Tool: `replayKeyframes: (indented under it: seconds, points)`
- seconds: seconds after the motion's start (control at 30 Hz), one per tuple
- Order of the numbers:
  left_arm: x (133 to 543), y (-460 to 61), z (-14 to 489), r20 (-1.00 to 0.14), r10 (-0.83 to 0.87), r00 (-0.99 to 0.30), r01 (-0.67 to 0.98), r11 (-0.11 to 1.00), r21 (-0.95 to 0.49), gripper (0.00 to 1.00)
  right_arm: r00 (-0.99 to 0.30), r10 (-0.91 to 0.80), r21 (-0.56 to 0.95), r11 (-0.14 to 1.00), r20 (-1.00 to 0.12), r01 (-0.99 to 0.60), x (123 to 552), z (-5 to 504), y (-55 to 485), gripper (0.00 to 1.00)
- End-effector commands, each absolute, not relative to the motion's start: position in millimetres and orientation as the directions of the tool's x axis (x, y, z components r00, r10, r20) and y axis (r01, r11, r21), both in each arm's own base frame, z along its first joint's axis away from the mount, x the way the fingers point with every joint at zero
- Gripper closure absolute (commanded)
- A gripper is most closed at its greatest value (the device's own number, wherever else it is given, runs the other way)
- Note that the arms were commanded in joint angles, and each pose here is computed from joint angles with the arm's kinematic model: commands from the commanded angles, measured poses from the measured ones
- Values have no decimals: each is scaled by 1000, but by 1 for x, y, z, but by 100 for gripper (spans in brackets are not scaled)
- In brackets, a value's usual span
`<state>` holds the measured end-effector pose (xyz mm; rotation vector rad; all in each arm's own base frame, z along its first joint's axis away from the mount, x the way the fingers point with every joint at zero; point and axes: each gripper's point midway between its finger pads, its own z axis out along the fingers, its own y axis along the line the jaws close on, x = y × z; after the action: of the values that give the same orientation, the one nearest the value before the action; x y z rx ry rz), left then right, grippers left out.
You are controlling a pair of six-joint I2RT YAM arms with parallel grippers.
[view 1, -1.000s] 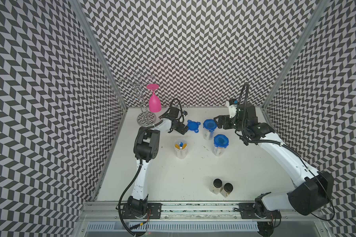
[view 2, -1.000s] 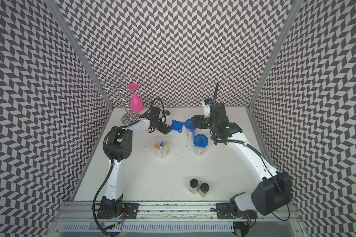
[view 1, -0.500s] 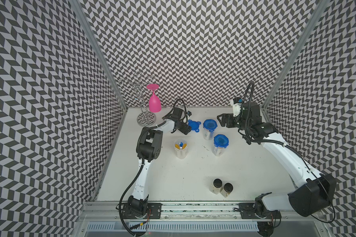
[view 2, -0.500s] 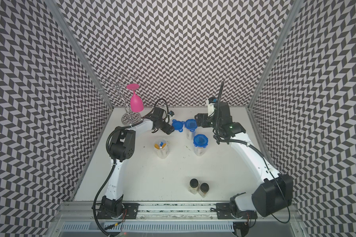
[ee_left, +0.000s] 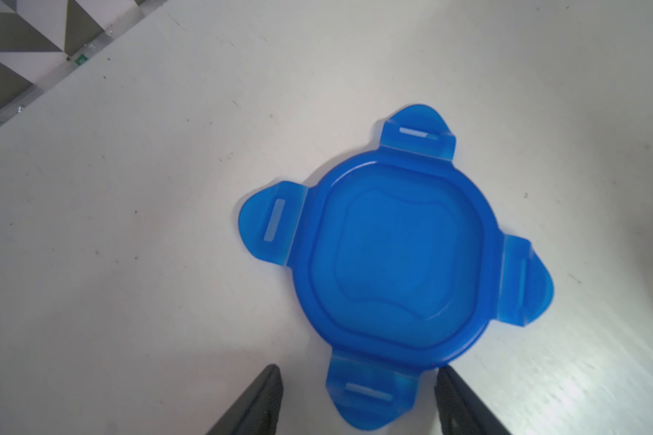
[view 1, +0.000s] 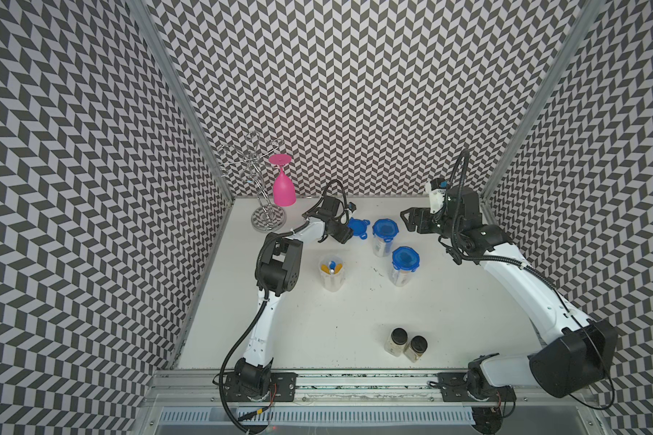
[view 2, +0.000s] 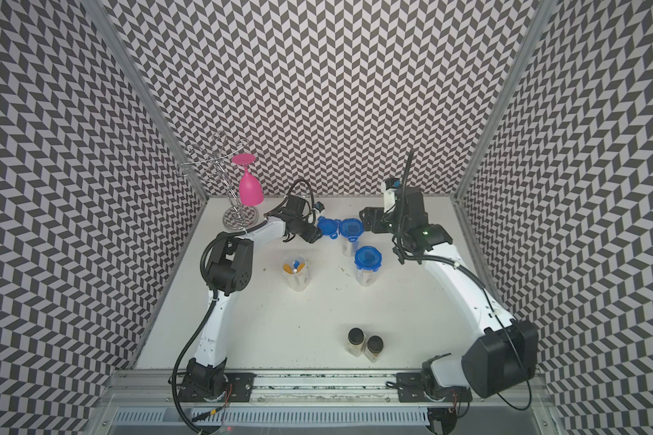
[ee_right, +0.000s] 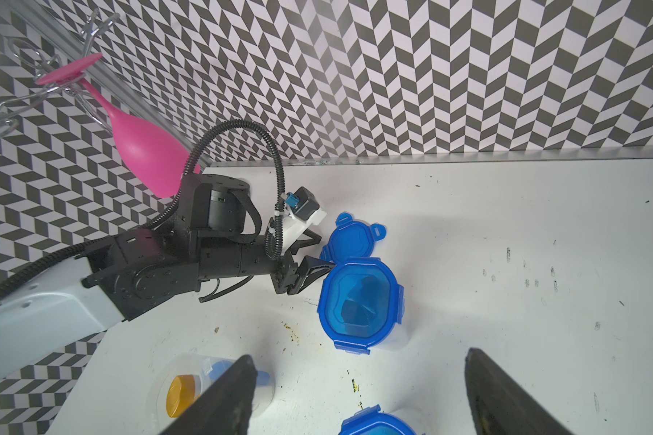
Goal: Pack away toiletry kits
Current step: Pick up the lid from the center of the board.
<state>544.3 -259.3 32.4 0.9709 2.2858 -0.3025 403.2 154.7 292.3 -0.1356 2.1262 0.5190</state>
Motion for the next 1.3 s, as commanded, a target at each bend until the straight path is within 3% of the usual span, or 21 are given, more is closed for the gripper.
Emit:
replayKeyframes:
  seconds: [0.0, 0.33, 0.5, 0.9, 1.13, 1.27]
  points:
    - [530, -256, 2, -551, 606, -574, 719, 695, 15, 36, -512, 121, 299, 911, -851, -283, 402, 322, 145, 15]
    - [528, -255, 0, -545, 605, -580, 715, 699, 14, 50, -498, 125, 290, 919, -858, -269, 406, 328, 140, 15]
    - [526, -255, 0, -546, 606, -579, 719, 695, 9, 64, -491, 124, 278, 926, -862, -254, 406, 330, 135, 15]
    - [522, -251, 5, -552, 590, -589, 703, 711, 10, 75, -491, 128, 281, 926, -862, -251, 405, 330, 134, 16]
    - [538, -238, 40, -588, 547, -596, 627, 774, 84, 90, -490, 131, 287, 923, -862, -258, 406, 330, 136, 16]
    - [543, -235, 75, -627, 523, -578, 602, 792, 105, 91, -496, 133, 294, 919, -858, -262, 404, 327, 137, 16]
